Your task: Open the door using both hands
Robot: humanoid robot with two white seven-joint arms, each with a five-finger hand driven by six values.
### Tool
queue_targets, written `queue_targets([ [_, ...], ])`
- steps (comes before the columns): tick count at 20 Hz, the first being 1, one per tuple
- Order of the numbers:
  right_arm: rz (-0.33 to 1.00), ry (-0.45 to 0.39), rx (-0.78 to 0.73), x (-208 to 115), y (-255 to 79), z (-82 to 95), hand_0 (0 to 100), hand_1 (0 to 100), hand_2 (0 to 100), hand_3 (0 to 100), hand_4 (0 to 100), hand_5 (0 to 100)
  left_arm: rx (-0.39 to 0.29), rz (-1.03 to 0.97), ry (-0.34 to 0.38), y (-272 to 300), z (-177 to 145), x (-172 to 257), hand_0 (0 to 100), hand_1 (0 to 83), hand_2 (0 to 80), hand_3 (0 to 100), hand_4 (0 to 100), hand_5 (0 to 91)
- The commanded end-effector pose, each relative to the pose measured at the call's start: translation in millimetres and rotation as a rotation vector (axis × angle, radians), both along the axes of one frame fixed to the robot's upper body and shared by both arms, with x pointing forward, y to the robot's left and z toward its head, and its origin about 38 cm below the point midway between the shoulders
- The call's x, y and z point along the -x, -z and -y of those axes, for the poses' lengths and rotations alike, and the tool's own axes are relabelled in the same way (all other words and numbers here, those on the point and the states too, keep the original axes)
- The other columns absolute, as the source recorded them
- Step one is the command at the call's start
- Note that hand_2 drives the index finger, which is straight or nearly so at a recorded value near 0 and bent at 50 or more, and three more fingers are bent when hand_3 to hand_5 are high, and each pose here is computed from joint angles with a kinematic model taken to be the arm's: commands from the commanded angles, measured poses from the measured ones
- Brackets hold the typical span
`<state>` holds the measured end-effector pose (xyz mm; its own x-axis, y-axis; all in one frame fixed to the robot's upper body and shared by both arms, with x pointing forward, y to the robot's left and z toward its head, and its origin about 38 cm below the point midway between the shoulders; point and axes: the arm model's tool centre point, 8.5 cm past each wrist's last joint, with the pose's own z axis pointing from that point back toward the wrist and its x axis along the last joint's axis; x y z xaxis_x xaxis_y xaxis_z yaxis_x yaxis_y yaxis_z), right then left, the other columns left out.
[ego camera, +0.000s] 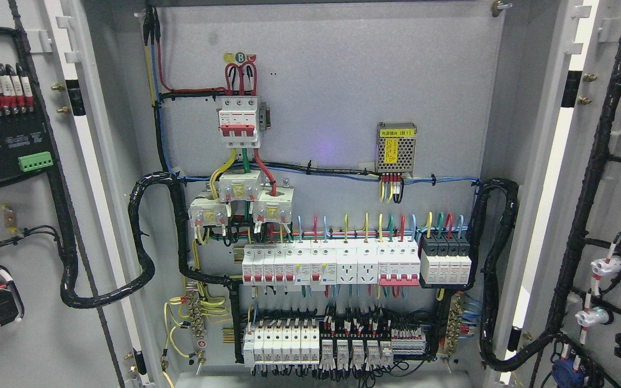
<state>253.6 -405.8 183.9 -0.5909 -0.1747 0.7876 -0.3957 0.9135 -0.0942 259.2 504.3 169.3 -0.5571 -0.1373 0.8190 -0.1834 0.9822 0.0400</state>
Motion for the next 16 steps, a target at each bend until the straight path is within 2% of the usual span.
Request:
queue_targets([
  [1,-0.016,0.028,-0.001,-4.1,4.8,9.8,0,0,0,0,0,0,0.009,-0.091,-0.046,7.1,-29.2,-12.3,0,0.0,0.0,0,3,0.0],
  [16,-0.017,0.031,0.011,-8.4,7.4,14.7,0,0,0,0,0,0,0.017,-0.110,-0.043,-1.8,-35.1,-24.6,0,0.0,0.0,0,3,0.0],
])
